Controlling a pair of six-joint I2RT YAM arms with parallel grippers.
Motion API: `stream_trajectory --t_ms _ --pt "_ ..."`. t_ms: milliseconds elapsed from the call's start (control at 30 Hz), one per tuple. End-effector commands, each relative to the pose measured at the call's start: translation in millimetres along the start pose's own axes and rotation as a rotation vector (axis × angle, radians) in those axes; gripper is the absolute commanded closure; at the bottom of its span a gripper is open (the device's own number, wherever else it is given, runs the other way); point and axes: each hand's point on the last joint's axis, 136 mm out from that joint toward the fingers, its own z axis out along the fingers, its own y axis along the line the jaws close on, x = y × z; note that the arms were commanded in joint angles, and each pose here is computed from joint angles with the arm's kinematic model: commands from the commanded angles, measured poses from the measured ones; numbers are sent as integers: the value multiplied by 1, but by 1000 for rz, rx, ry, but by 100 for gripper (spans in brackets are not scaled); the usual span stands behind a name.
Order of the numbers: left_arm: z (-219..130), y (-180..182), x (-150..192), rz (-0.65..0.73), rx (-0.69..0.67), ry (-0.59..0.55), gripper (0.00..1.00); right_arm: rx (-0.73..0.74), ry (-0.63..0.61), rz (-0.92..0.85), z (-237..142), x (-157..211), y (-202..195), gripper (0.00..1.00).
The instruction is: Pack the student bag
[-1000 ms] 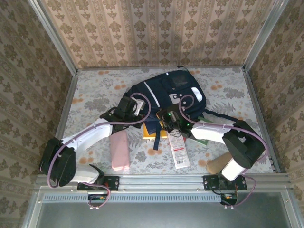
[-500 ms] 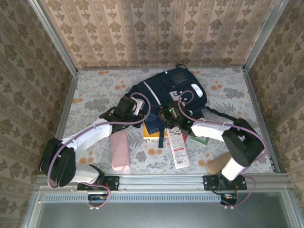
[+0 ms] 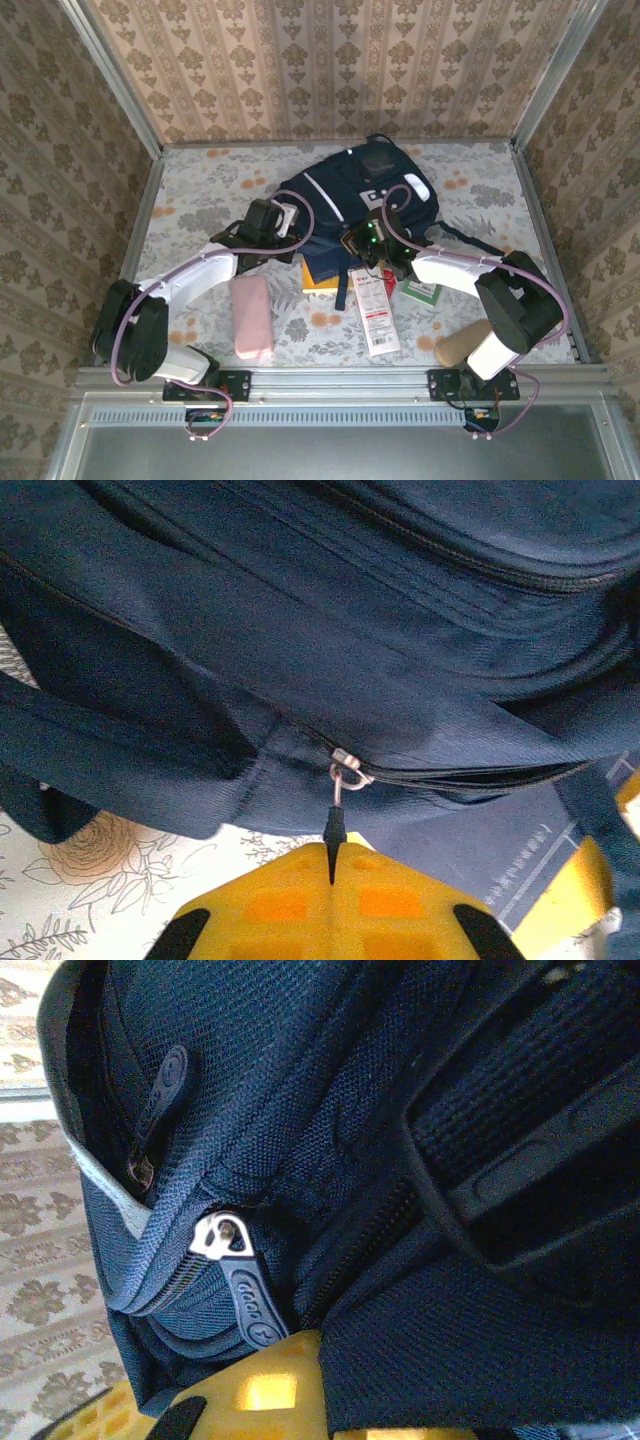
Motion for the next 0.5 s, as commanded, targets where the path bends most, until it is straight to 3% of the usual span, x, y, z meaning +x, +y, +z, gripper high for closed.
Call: stream_trajectory --t_ms 0,467 --pt "0 25 -14 -5 -99 -19 100 -32 -6 -117 -24 -23 22 100" --pt "16 47 -23 -75 -106 -11 100 -36 258 -447 -50 -28 30 100"
